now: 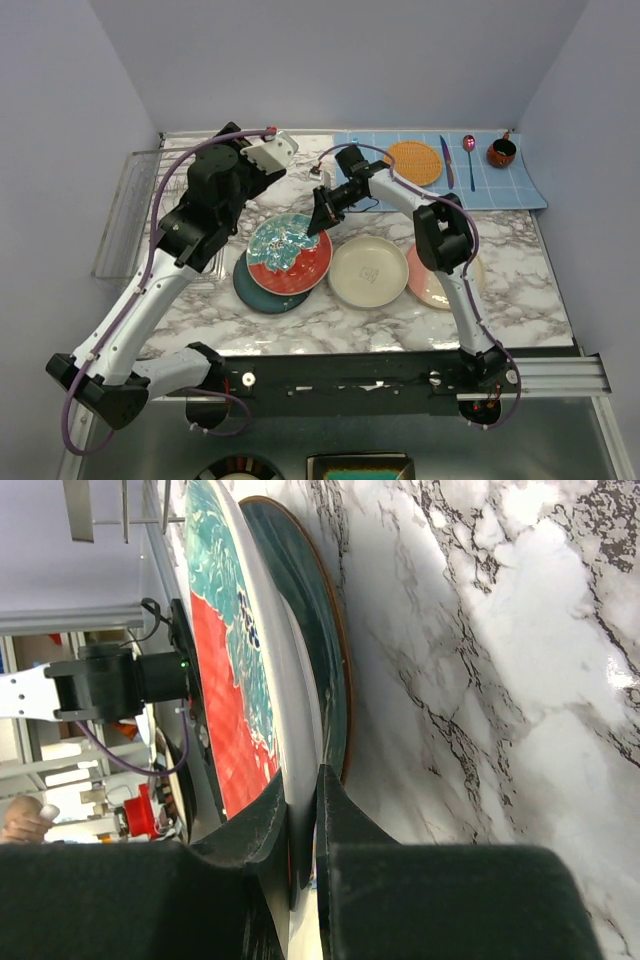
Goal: Unload the plates from the dish rack
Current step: Place the plate at the center of the board.
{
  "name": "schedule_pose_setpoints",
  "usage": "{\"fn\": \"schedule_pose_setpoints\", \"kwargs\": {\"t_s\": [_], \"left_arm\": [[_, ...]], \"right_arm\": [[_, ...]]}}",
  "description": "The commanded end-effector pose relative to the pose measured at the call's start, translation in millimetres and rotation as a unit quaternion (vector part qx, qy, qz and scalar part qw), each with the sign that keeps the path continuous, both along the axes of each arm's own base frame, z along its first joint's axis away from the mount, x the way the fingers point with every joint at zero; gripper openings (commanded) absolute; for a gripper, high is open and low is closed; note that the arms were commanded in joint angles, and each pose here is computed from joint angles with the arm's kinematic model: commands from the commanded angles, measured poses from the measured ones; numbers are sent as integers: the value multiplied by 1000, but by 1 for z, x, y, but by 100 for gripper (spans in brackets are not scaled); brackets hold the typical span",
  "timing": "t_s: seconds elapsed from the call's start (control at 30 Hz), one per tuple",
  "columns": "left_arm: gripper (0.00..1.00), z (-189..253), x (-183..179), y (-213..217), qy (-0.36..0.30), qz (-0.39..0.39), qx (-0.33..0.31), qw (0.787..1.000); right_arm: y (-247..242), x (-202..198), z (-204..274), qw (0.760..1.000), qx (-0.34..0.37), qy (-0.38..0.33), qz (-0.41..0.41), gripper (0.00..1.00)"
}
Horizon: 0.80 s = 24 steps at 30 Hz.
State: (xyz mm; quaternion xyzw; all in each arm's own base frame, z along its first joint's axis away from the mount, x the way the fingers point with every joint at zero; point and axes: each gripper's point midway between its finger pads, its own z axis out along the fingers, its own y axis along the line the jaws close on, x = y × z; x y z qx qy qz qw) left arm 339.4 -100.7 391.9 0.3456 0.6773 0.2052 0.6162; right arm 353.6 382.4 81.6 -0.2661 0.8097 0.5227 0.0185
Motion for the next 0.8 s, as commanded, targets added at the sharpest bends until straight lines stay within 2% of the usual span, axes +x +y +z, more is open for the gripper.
{"fn": "schedule_pose_setpoints", "kwargs": {"t_s": [0.0, 0.37, 0.77], "left_arm": [[87, 0, 12, -6, 15, -3, -37, 999], [87, -16, 45, -4, 31, 8, -98, 995], [87, -28, 50, 0, 36, 11, -102, 994]], "right_arm": [[15, -14, 36, 998, 52, 11, 35, 1], [32, -31, 29, 997, 45, 11, 59, 1], [45, -45, 17, 996, 38, 19, 76, 1]]}}
